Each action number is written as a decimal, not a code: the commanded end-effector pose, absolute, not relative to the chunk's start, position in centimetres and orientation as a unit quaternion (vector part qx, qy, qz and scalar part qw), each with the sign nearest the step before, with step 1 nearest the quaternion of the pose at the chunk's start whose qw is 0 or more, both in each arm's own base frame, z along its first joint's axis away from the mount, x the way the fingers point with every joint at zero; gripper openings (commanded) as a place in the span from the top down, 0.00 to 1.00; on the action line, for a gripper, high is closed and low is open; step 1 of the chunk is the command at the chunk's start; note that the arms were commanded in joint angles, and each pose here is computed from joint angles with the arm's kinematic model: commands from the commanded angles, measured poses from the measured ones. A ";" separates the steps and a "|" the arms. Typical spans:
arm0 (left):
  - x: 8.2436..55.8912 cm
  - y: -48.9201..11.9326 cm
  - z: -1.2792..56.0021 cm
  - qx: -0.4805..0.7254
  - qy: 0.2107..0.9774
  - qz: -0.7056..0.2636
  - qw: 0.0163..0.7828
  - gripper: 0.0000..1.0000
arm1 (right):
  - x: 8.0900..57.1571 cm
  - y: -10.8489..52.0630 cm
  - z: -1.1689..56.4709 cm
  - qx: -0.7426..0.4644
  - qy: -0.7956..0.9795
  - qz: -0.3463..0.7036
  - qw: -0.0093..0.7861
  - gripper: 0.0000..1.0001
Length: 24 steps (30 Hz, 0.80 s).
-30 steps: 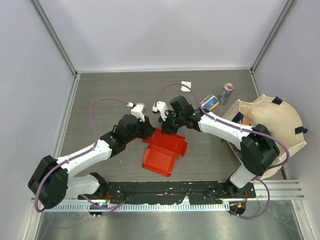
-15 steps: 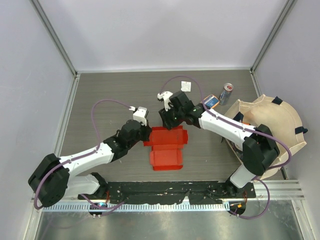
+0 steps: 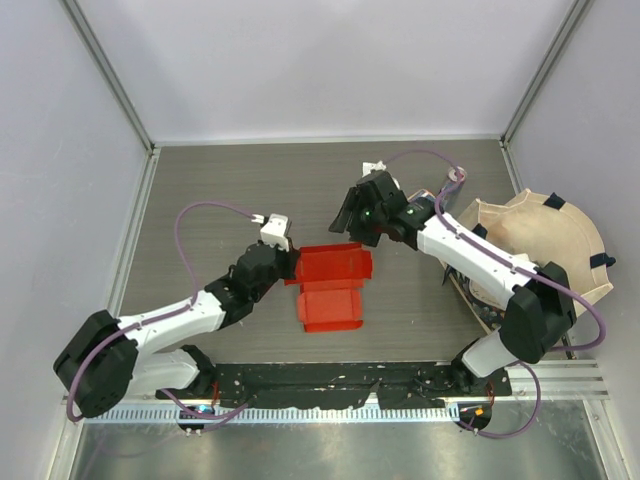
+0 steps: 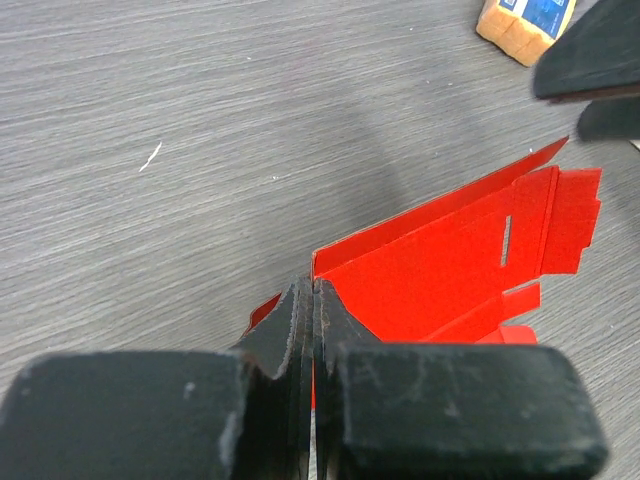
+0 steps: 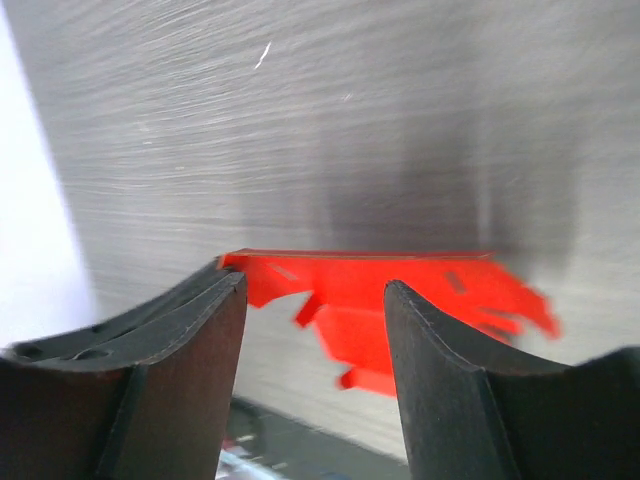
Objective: Fold the paper box
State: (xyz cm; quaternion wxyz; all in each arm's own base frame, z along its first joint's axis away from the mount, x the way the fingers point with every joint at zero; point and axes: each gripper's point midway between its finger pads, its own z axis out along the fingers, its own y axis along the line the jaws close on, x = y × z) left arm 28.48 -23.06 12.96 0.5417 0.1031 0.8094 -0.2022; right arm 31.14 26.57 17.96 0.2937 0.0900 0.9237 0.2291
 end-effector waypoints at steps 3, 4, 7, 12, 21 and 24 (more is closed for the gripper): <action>29.0 -23.1 15.7 0.107 0.772 -0.210 0.590 0.99 | 30.4 31.8 19.0 0.364 0.812 0.435 0.139 0.43; 28.9 -23.1 15.7 0.109 0.771 -0.209 0.591 0.99 | 30.3 31.7 18.4 0.384 0.802 0.441 0.125 0.44; 28.9 -23.0 15.9 0.112 0.767 -0.211 0.595 0.99 | 30.2 31.2 17.0 0.429 0.783 0.438 0.105 0.45; 28.8 -23.1 16.0 0.123 0.762 -0.209 0.600 0.99 | 30.4 30.2 17.2 0.468 0.764 0.431 0.109 0.42; 28.7 -23.3 16.4 0.138 0.756 -0.204 0.607 0.99 | 30.6 30.6 16.6 0.484 0.767 0.412 0.090 0.37; 28.5 -23.5 16.5 0.149 0.752 -0.203 0.609 0.99 | 30.9 31.0 16.7 0.485 0.767 0.412 0.084 0.40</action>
